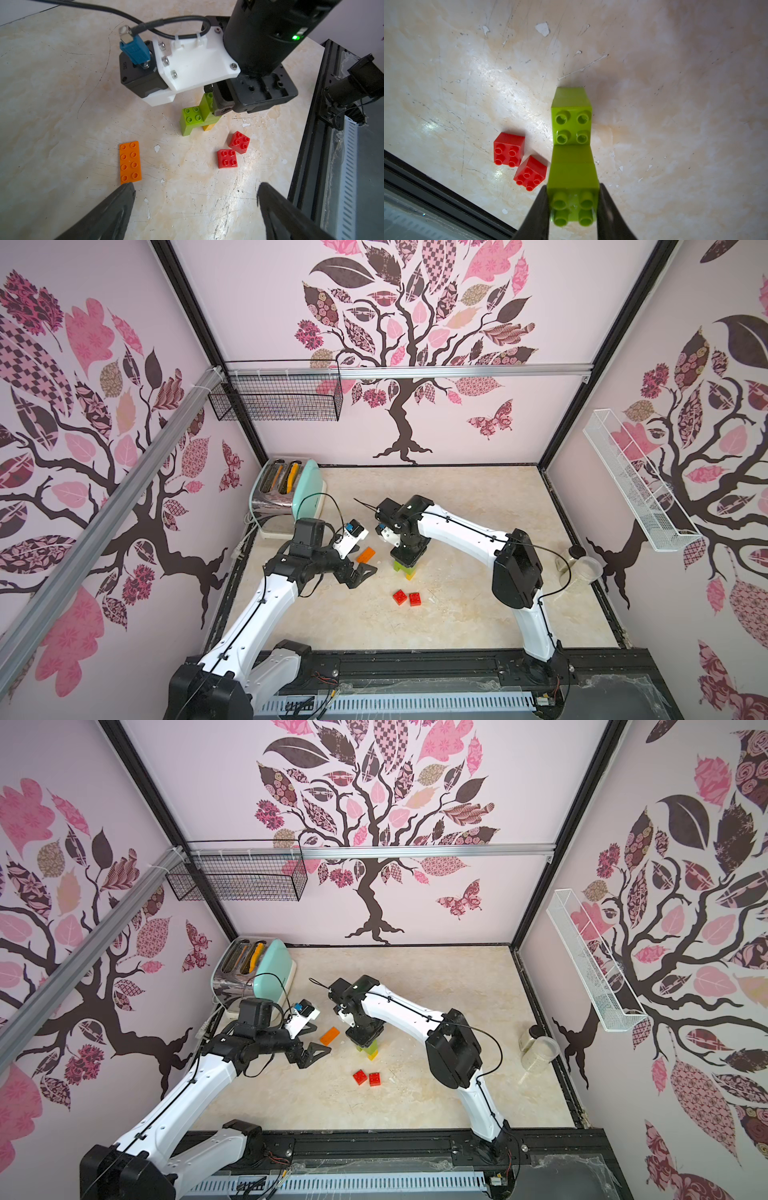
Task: Assemble a giraffe with lego
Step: Assemble the lego brick with the lego brick.
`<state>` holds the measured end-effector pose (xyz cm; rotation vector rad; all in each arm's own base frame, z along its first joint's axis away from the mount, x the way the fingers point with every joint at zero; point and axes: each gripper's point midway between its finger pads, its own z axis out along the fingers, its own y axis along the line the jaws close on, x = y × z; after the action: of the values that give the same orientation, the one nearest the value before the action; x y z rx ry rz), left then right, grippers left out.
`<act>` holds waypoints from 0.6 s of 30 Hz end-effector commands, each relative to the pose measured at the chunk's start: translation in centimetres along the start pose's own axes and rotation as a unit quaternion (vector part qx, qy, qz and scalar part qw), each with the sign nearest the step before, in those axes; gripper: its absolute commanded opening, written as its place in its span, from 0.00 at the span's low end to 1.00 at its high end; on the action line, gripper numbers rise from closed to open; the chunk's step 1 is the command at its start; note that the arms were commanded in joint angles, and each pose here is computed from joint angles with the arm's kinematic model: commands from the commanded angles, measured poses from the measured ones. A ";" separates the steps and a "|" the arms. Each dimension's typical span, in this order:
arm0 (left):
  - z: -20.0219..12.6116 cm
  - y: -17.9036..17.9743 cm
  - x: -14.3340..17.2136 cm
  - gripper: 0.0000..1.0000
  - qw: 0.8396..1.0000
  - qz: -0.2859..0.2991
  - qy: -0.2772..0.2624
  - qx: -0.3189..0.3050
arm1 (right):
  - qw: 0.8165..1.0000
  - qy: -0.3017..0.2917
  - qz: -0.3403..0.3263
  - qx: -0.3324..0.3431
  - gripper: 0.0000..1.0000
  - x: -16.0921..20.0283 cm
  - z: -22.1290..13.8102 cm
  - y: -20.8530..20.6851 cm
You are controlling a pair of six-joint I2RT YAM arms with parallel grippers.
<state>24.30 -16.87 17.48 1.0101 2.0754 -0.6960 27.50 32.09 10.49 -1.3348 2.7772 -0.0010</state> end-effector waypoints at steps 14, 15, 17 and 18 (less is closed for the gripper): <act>-0.6 -0.5 -0.4 0.98 1.000 0.010 -0.010 0.003 | 0.992 -0.115 -0.013 -0.054 0.66 4.2 -3.4 2.6; -0.7 -0.2 -0.4 0.98 1.000 0.008 -0.009 -0.001 | 0.991 -0.118 -0.015 -0.064 0.67 4.8 -2.2 3.3; -0.5 0.0 -0.2 0.98 1.000 0.009 -0.010 -0.005 | 0.991 -0.118 -0.013 -0.063 0.67 5.5 0.2 3.7; -0.5 0.0 -0.2 0.98 1.000 0.008 -0.012 -0.004 | 0.991 -0.121 -0.013 -0.055 0.67 5.5 1.3 3.7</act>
<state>24.32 -16.69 17.78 1.0102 2.0621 -0.6846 20.83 27.85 11.34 -1.3238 2.6641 0.2150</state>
